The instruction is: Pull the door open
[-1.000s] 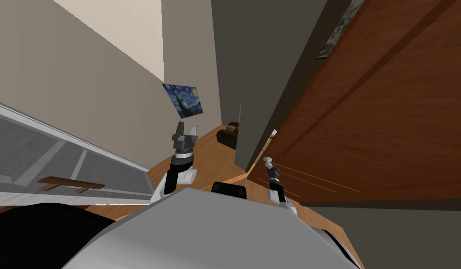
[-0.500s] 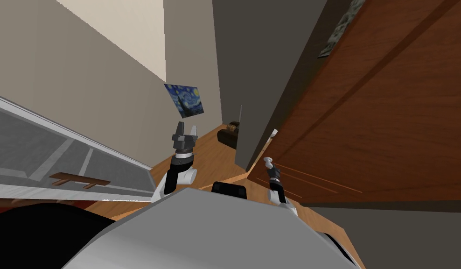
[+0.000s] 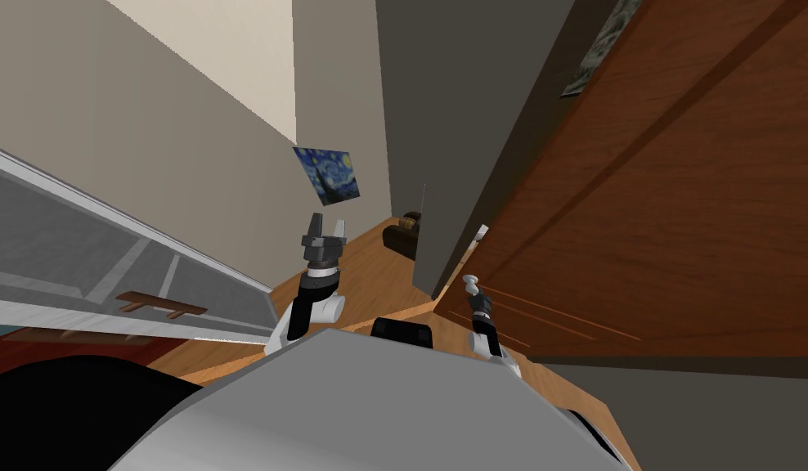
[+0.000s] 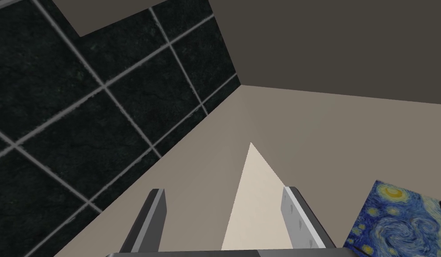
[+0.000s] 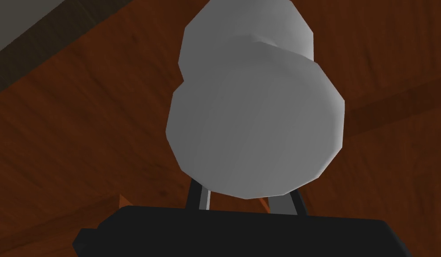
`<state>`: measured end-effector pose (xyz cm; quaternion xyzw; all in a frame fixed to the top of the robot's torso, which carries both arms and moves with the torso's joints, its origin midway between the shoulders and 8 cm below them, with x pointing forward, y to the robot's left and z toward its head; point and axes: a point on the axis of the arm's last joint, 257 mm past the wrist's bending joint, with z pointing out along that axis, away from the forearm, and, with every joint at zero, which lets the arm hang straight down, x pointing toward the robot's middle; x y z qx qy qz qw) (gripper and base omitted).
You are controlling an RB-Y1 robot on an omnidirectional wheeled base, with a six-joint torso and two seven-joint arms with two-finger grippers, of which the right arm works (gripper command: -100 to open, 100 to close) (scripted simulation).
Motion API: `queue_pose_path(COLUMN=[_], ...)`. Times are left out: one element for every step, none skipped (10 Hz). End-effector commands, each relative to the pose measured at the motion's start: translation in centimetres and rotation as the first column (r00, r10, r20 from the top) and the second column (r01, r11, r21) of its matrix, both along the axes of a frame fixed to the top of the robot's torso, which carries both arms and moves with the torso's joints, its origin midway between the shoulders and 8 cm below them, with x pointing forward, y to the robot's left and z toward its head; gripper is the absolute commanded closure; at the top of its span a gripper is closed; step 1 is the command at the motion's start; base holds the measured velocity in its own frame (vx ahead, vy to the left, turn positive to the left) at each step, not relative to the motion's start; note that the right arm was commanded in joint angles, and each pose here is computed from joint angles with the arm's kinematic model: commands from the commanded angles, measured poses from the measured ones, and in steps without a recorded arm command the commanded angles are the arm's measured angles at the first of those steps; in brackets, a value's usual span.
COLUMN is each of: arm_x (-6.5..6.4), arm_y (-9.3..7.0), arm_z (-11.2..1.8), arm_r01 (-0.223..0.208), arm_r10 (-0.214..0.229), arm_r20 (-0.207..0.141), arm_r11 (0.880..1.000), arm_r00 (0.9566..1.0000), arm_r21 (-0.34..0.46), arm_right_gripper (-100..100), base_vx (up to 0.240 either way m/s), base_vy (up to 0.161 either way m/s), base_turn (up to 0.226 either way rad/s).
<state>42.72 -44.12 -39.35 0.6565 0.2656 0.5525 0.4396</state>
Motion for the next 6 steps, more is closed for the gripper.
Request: queue_pose_path(arm_x=[1.09, 1.08, 1.08, 1.08, 1.06, 1.06], arm_y=[1.3, 1.25, 1.25, 1.25, 1.2, 1.2], arm_z=[0.78, 0.76, 0.76, 0.76, 0.74, 0.74], arm_r01=[-0.022, -0.02, -0.02, -0.02, -0.019, -0.019], arm_r10=[0.02, 0.016, 0.016, 0.016, 0.01, 0.01], arm_r20=[0.041, 0.052, 0.054, 0.054, 0.066, 0.066], arm_r11=[0.999, 0.996, 0.996, 0.996, 0.99, 0.99], arm_r00=[0.9989, 0.9985, 0.9984, 0.9984, 0.9977, 0.9977], arm_r21=[0.045, 0.086, 0.091, 0.091, 0.137, 0.137], arm_right_gripper=[100, 100, 100, 100, 100, 100], base_vx=[-0.034, -0.043, -0.036, -0.012, -0.022, -0.026], base_vy=[-0.017, -0.01, -0.008, -0.001, -0.006, -0.01], base_turn=[0.035, 0.068, 0.01, 0.005, 0.04, 0.022])
